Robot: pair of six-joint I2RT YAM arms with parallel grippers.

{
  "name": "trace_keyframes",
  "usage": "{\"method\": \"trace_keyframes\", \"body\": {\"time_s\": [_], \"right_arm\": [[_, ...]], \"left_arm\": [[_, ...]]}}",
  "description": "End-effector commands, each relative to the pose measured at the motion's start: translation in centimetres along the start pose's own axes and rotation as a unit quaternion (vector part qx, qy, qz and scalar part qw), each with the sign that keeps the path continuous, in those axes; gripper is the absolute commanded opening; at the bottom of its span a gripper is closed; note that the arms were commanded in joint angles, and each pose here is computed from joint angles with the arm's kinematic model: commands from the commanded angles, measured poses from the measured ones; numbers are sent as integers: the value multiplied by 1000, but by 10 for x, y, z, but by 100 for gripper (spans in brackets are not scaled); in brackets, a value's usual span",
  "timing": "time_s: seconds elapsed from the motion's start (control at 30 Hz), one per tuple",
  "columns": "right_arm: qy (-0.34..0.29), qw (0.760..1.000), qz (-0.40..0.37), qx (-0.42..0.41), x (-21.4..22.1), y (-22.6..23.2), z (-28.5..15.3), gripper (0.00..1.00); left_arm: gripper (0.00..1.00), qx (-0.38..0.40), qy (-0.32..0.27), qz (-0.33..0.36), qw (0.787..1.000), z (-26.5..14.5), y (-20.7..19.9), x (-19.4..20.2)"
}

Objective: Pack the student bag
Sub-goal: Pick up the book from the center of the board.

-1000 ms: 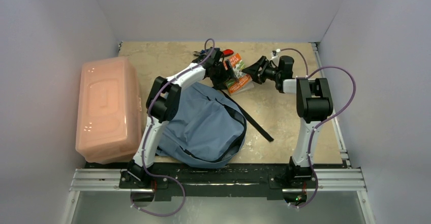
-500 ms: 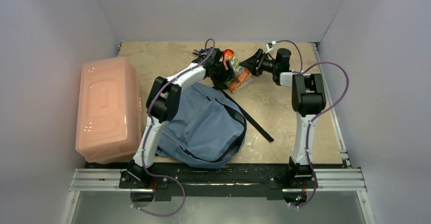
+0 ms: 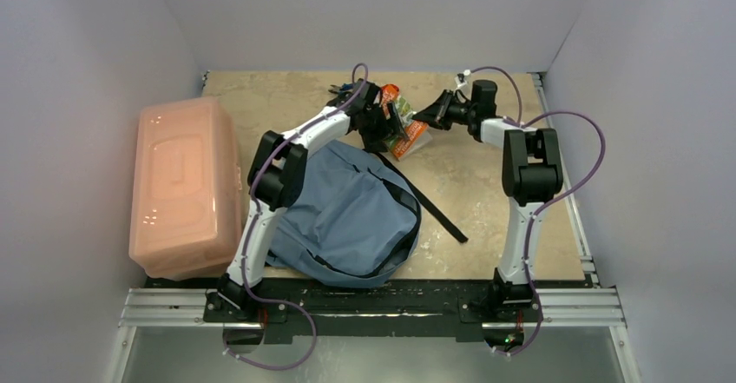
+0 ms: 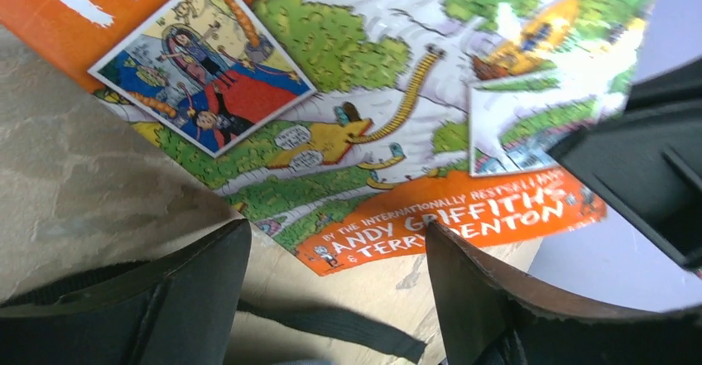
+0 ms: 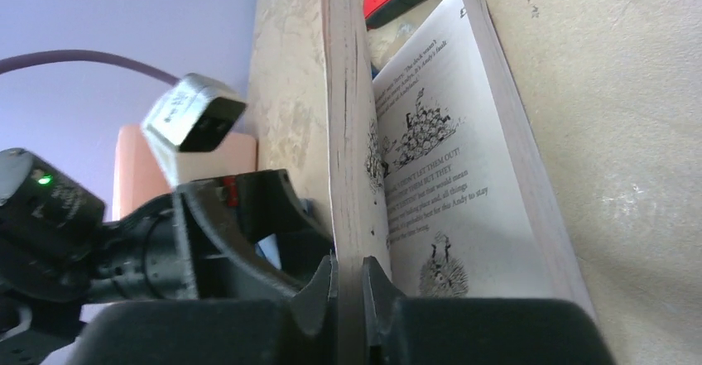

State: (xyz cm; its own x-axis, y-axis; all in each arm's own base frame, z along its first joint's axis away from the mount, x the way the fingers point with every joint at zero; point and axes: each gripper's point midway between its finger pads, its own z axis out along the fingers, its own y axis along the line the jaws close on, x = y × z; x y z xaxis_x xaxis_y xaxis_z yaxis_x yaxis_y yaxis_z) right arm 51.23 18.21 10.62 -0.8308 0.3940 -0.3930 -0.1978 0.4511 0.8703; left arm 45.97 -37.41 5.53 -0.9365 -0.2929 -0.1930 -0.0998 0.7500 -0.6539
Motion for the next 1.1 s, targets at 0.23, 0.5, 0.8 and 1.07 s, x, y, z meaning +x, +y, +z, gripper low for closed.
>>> {"method": "trace_keyframes", "body": {"time_s": [0.23,0.5,0.8,1.07], "right_arm": [[-65,995,17,-69,-32,89,-45,0],[-100,964,113,-218,-31,167,-98,0],[-100,911,185,-354,-11,226,-142,0],[-82,895,203,-389,20,254,-130,0]], "left_arm": [[78,117,-142,73,980,-161,-87,-44],[85,207,-192,-25,959,-234,-84,-39],[97,331,-125,-122,927,-240,-110,-28],[98,359,-118,-174,909,-231,-114,-8]]}}
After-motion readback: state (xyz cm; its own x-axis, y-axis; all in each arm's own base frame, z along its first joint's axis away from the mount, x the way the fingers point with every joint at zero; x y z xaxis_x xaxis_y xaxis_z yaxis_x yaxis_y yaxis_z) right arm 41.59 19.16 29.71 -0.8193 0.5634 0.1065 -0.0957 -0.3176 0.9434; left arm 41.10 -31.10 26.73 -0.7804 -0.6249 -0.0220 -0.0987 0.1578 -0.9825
